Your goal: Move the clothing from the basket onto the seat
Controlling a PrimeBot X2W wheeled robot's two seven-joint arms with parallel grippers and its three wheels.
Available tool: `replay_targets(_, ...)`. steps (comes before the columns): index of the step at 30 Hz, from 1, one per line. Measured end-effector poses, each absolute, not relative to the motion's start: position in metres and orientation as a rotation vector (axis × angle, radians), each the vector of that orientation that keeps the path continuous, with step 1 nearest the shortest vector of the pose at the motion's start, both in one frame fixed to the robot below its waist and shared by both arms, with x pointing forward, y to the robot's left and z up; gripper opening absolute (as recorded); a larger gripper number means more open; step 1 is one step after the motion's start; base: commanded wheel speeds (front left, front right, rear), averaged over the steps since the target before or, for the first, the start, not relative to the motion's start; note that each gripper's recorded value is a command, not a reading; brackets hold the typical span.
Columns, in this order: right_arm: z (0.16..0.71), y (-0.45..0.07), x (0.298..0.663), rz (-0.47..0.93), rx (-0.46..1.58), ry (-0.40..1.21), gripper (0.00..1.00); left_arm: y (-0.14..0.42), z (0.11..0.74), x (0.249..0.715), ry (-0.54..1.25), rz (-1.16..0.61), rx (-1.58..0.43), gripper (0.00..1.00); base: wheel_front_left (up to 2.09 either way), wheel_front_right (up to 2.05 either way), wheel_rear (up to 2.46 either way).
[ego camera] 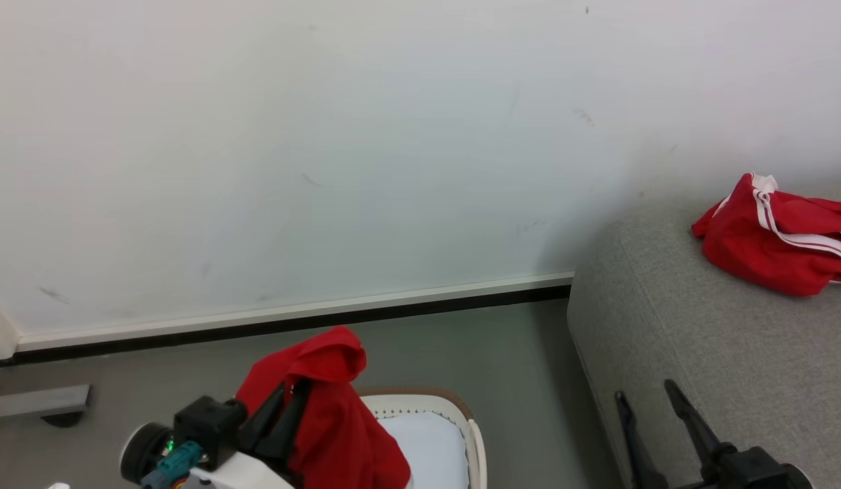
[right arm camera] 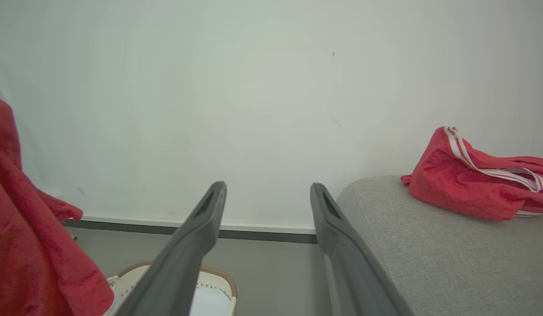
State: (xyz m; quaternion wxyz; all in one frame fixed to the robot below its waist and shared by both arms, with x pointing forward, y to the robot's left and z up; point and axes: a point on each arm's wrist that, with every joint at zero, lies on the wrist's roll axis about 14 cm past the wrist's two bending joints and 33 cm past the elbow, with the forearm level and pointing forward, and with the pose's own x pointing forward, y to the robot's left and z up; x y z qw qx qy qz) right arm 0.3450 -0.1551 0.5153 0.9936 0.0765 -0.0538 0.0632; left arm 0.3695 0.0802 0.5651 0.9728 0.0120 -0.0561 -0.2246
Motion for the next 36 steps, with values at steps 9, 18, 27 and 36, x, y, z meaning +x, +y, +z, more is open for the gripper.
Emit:
replay_targets(9,0.525,-0.073,0.345,0.385,0.121,-0.114,1.00,0.075,0.572,0.367,-0.119,-0.478,0.024,0.00,0.00,0.00,0.00)
replay_targets(18,0.548,0.001,0.337,0.675,0.070,-0.161,1.00,0.046,0.595,0.360,-0.174,-0.576,-0.004,0.00,0.00,0.00,0.00)
replay_targets(27,0.552,0.028,0.335,0.787,0.051,-0.151,1.00,0.001,0.605,0.336,-0.184,-0.746,-0.048,0.00,0.00,0.00,0.00)
replay_targets(36,0.541,0.031,0.339,0.785,0.098,-0.094,0.00,-0.006,0.597,0.332,-0.150,-0.769,-0.060,0.17,0.00,0.00,0.00)
